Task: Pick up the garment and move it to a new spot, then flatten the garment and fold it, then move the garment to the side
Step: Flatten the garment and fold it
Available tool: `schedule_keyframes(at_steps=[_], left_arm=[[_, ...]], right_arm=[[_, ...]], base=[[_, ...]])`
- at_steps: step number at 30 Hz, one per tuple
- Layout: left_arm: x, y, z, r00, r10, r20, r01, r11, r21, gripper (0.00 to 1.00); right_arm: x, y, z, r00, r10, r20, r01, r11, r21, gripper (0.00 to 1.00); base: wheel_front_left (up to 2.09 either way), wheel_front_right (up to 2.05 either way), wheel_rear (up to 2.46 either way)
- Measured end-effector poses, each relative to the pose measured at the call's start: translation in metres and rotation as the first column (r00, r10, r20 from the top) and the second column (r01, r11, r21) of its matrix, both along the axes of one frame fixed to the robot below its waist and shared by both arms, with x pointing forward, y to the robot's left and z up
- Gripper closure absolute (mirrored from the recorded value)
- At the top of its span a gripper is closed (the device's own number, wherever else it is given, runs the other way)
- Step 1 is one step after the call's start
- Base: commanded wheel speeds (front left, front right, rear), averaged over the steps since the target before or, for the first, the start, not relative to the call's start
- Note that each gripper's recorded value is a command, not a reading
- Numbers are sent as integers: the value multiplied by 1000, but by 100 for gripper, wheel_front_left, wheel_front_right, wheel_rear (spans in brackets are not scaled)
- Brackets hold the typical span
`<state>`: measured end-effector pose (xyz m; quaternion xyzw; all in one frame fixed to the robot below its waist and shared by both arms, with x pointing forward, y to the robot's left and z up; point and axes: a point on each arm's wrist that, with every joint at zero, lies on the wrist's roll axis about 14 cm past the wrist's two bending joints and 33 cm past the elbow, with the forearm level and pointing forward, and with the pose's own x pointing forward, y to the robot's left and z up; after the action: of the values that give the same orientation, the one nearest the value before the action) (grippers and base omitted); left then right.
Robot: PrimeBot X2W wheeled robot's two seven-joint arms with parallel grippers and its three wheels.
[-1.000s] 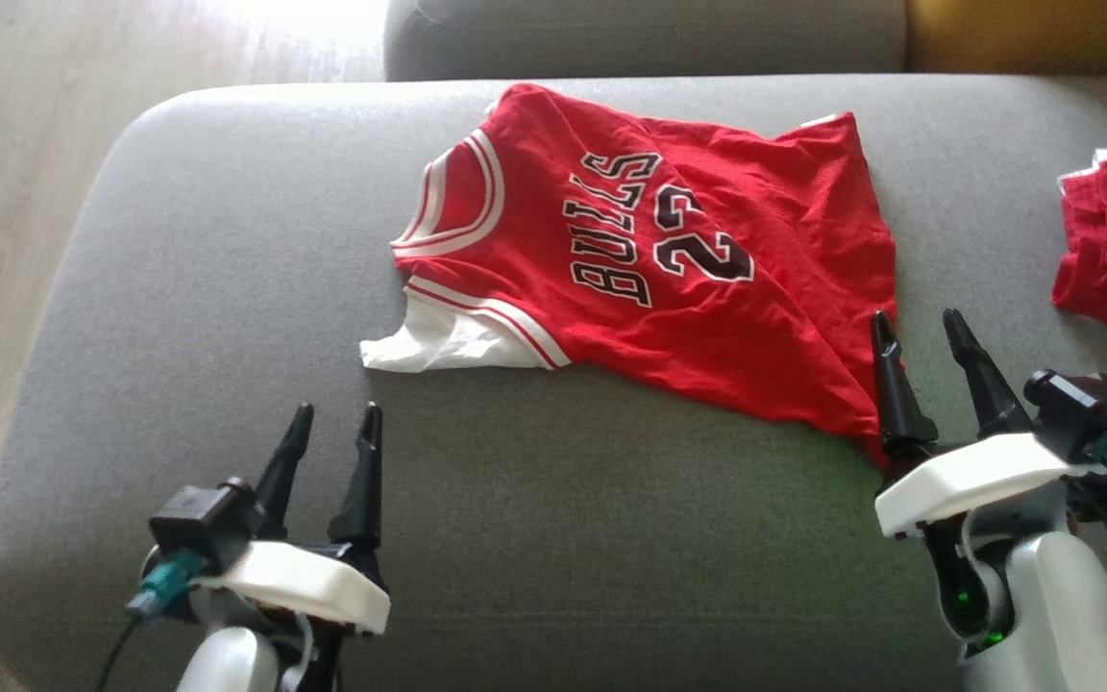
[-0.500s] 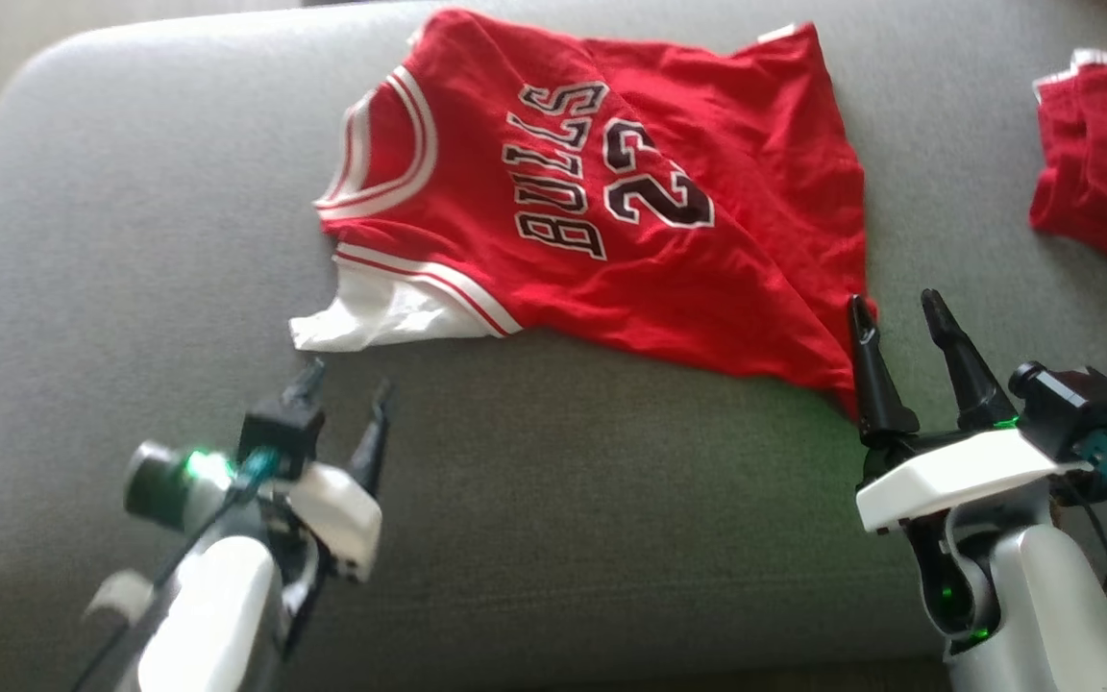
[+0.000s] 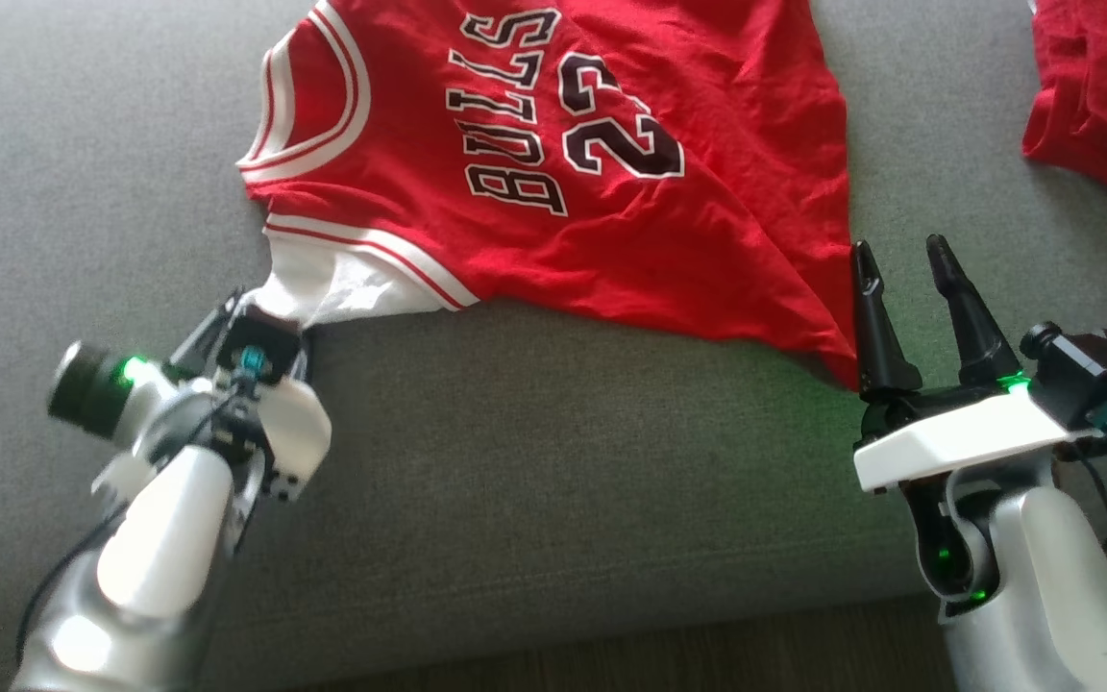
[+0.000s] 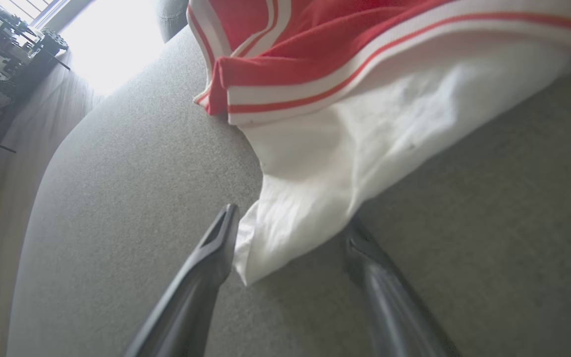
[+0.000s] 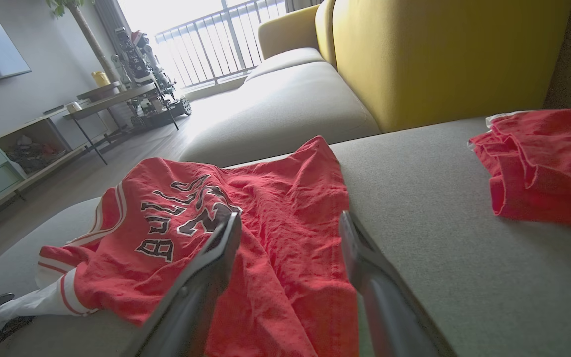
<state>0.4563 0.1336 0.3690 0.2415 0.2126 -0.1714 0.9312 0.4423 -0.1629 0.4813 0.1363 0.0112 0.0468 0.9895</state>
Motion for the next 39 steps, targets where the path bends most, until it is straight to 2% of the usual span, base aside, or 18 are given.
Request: schedule_keyframes(at_steps=[5,6,7,8,9,16,20,22,25,28,31,34,36,39], left_arm=[[11,-3,-1,999,-27,-23,27,999,26,0],[10,-4,-2,999,-34,-32,35,999,28,13],[9,-5,-2,998,-40,-43,41,999,25,56],[8,-6,-2,997,-45,-57,46,999,14,86],[5,-9,-3,996,-50,-70,49,999,-9,100],[-23,-29,5,988,-50,-147,19,979,-202,100],[-31,-39,29,991,-32,-132,-13,944,-331,100],[-35,-50,46,990,-32,-137,-31,898,-439,100],[-43,-58,71,986,-33,-165,-71,809,-583,100],[-53,-60,86,974,-52,-223,-118,720,-683,100],[-60,-55,89,958,-54,-283,-182,647,-740,100],[-64,-49,81,928,-47,-370,-269,601,-752,100],[-67,-47,75,906,-50,-420,-311,594,-742,100],[-70,-42,61,880,-36,-474,-352,623,-699,100]], right_arm=[[1,-1,-7,1000,-5,-14,5,1000,2,0],[1,-1,-8,1000,-4,-17,4,1000,6,0],[0,0,-8,1000,-3,-18,3,1000,9,0],[0,0,-7,1000,-2,-16,2,1000,9,0],[-1,1,-6,1000,-2,-9,2,1000,10,0],[-4,6,9,1000,12,28,-12,1000,14,0],[-8,13,20,998,28,54,-29,999,19,0],[-10,16,25,997,36,67,-38,999,26,0],[-13,20,32,996,46,82,-49,998,26,0],[-15,22,36,994,52,92,-55,998,26,0],[-18,23,32,995,54,79,-57,998,26,0],[-18,24,28,996,59,68,-60,998,26,0],[-18,24,25,996,61,62,-62,998,26,0],[-17,22,20,997,56,48,-57,998,25,0]], base=[[0,0,0],[0,0,0],[0,0,0],[0,0,0],[0,0,0],[0,0,0],[0,0,0],[0,0,0],[0,0,0],[0,0,0],[0,0,0],[0,0,0],[0,0,0],[0,0,0]])
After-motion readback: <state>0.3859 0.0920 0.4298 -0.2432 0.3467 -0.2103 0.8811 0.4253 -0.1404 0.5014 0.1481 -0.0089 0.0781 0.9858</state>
